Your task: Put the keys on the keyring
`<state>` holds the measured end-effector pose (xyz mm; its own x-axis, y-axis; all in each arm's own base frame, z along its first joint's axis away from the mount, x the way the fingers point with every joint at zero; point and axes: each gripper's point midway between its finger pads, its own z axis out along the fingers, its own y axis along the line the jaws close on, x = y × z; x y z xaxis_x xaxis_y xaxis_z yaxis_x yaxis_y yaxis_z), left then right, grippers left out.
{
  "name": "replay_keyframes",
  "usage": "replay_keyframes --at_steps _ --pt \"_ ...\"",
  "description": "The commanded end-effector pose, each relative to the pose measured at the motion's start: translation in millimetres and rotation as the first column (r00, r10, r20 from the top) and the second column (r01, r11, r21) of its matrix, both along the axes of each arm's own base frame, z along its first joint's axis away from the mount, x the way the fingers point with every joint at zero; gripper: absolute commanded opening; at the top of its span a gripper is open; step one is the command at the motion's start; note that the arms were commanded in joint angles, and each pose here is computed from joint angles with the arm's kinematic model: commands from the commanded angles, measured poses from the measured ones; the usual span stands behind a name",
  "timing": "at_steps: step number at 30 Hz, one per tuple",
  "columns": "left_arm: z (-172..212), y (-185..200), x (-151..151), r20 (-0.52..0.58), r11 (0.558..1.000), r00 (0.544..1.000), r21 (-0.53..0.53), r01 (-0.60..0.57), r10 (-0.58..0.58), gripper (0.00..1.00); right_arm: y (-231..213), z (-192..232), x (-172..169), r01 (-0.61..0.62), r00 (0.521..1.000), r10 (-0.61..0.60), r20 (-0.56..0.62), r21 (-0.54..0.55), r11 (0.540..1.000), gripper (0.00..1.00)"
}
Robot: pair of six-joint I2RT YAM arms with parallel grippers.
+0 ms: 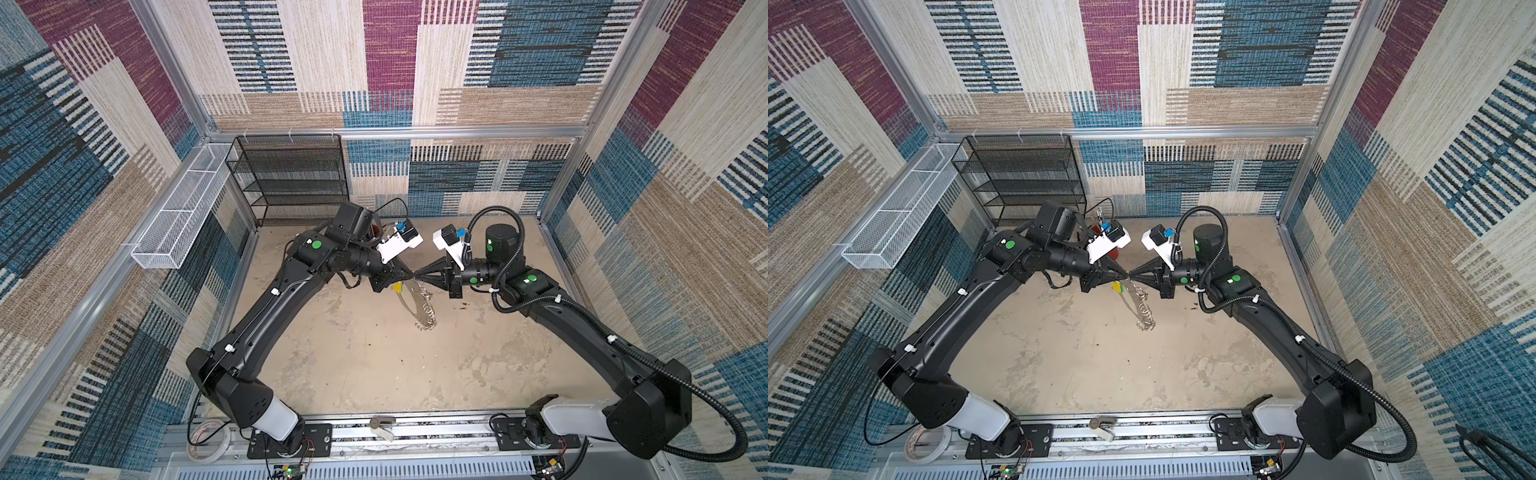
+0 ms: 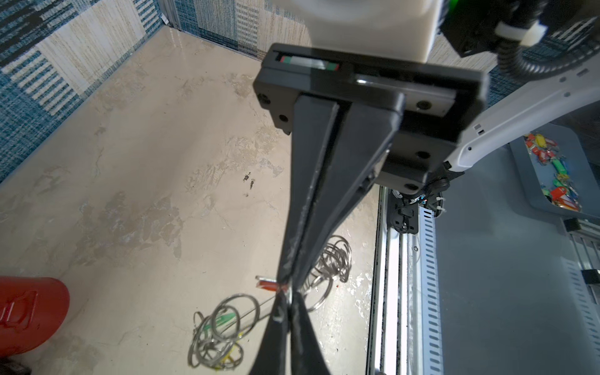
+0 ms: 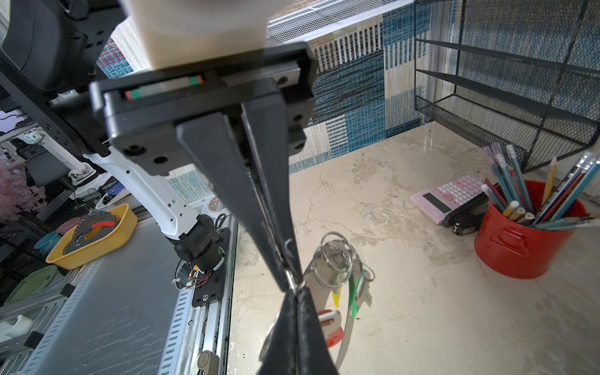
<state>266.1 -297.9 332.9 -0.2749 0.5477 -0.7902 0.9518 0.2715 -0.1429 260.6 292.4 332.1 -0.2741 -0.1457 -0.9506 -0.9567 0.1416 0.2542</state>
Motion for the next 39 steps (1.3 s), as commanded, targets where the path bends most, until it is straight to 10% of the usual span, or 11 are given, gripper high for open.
replay_keyframes --at_steps 1,3,10,21,39 --pt "1.4 -1.2 -1.4 0.009 1.000 1.000 -0.003 0.015 -0.015 0.00 0.9 14.9 -3.4 -0.020 0.998 0.018 0.060 0.037 0.999 0.00" --pt "0.2 -0.7 1.9 0.013 1.000 1.000 -0.005 -0.008 0.008 0.00 0.0 16.1 -1.8 -0.005 0.998 0.002 0.062 0.041 0.999 0.00" --pt "13.5 -1.0 2.8 0.065 0.994 0.996 -0.099 -0.048 0.054 0.00 -14.4 19.0 0.4 0.014 0.999 -0.018 0.039 0.101 0.995 0.45" --pt "40.8 -1.2 -9.8 0.124 0.938 0.986 -0.341 -0.060 0.108 0.00 -12.4 11.7 -6.9 -0.033 0.999 0.034 -0.006 0.121 0.992 0.41" --pt "55.3 -4.4 -11.2 -0.020 0.718 0.989 -0.686 -0.120 0.146 0.00 -3.9 3.7 -5.7 -0.036 0.999 0.040 -0.029 0.116 0.993 0.34"
